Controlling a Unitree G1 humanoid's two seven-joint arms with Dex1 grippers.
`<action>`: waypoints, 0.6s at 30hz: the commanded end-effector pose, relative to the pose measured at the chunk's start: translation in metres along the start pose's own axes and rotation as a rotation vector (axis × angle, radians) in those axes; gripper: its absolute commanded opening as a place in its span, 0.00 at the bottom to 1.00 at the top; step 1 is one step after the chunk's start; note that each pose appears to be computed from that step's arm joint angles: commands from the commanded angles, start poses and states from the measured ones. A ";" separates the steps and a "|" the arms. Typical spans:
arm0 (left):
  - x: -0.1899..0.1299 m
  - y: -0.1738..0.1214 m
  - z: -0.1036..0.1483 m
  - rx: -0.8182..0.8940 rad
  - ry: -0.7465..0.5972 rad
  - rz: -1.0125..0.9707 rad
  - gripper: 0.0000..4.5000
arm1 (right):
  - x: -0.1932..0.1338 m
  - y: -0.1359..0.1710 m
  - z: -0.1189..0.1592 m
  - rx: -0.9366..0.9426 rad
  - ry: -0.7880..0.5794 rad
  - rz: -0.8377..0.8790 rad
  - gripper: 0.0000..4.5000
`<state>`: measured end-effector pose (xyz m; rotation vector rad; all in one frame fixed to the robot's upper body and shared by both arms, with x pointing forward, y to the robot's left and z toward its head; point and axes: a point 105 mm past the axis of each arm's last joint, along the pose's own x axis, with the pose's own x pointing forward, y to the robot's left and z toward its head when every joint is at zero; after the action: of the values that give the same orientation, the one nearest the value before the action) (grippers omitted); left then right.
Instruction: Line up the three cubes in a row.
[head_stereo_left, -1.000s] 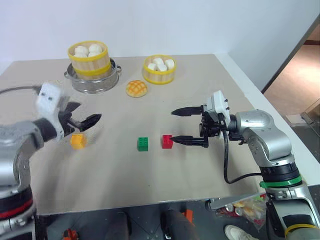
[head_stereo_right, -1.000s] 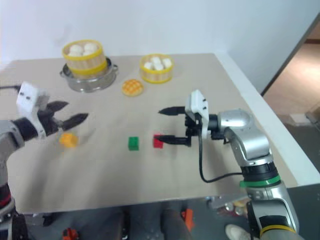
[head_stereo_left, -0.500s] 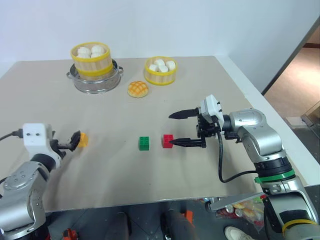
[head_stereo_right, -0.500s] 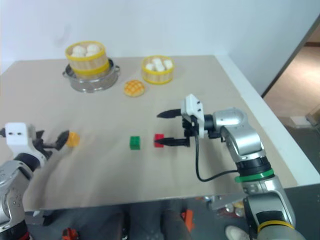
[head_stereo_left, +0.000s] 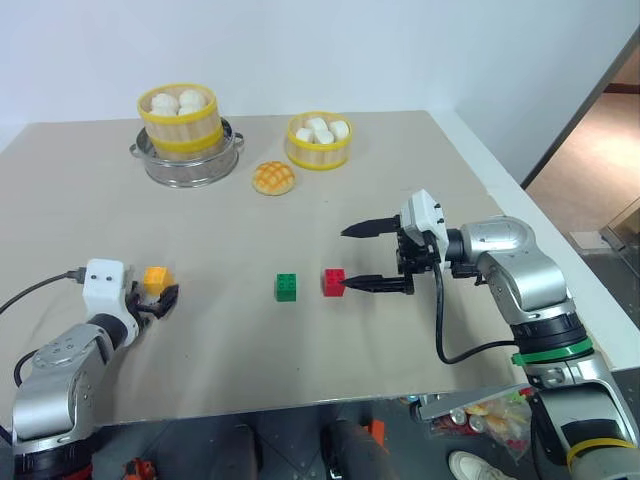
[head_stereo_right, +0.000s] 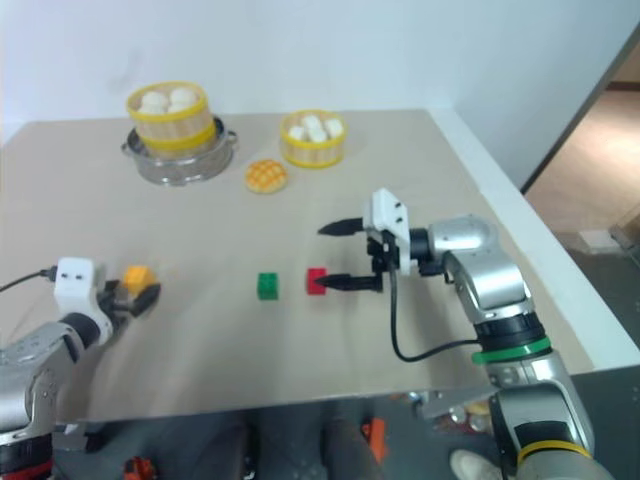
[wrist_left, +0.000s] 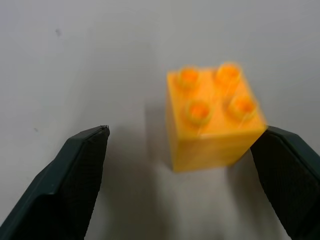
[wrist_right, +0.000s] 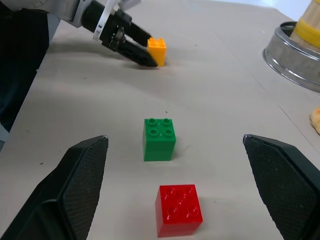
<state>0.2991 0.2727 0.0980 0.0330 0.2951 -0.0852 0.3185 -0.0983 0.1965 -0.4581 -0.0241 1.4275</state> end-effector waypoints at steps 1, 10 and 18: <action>0.005 0.001 0.007 0.008 -0.009 -0.021 0.67 | -0.007 -0.006 0.017 -0.064 -0.014 -0.024 1.00; 0.008 -0.006 0.004 0.072 0.036 -0.088 0.29 | -0.009 -0.006 0.016 -0.068 -0.006 -0.032 1.00; -0.004 -0.061 0.019 0.344 -0.038 -0.590 0.29 | -0.006 -0.007 0.016 -0.073 0.002 -0.024 1.00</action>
<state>0.2998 0.2251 0.1062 0.1992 0.2959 -0.5850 0.3206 -0.1010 0.1999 -0.4778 -0.0256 1.4096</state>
